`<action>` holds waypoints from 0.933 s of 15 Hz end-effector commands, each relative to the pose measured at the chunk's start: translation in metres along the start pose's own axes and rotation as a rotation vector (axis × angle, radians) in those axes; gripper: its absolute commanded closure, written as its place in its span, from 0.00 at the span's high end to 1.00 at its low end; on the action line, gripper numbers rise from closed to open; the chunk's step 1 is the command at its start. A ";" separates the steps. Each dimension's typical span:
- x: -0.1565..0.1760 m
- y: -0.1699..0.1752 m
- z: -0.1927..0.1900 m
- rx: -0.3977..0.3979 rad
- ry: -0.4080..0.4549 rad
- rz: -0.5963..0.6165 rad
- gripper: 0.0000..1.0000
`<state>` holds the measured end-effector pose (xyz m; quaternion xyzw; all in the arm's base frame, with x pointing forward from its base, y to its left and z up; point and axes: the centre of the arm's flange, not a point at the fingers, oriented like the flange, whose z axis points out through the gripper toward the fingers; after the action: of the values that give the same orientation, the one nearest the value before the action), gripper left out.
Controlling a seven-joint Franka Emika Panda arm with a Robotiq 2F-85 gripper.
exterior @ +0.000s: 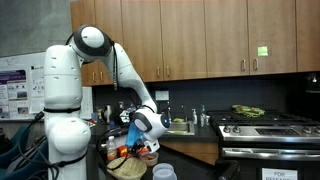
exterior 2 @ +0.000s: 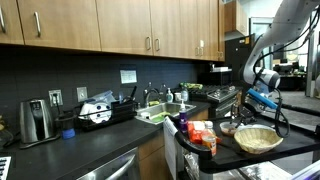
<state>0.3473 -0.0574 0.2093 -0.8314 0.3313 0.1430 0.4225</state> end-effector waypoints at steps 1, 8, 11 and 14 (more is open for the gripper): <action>-0.001 -0.002 -0.001 0.002 0.004 -0.001 0.60; -0.015 -0.002 -0.003 -0.009 0.037 0.016 1.00; -0.028 -0.004 -0.004 -0.011 0.034 -0.004 1.00; -0.042 -0.013 0.000 -0.024 0.046 -0.032 1.00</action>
<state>0.3370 -0.0516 0.2160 -0.8362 0.3286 0.1344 0.4180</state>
